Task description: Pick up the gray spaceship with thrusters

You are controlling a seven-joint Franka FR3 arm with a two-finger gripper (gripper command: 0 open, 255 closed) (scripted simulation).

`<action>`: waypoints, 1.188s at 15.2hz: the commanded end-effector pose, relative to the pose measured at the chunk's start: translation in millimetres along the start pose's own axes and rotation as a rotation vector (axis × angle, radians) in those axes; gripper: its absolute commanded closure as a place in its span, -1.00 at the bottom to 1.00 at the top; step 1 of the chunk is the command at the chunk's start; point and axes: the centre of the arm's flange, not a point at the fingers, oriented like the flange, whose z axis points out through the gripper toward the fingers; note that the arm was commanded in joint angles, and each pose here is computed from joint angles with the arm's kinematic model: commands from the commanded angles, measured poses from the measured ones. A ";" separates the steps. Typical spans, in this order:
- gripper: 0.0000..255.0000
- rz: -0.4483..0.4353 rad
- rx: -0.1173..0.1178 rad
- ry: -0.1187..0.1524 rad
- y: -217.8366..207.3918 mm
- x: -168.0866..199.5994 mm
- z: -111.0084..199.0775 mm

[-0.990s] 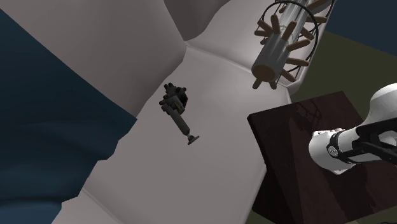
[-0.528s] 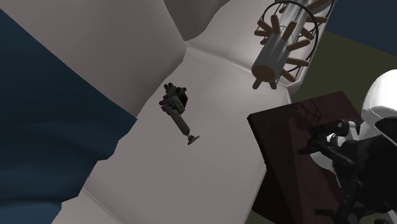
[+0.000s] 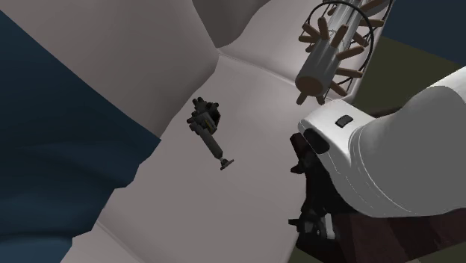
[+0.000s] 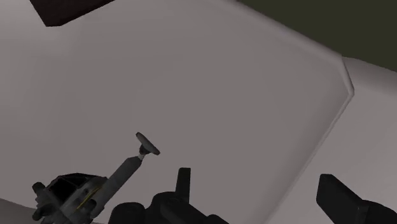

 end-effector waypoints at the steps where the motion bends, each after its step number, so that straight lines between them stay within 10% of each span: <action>1: -1.00 0.052 -0.004 0.008 6.5 16.0 18.4; 18: -1.00 0.482 -0.042 0.057 95.5 132.1 179.3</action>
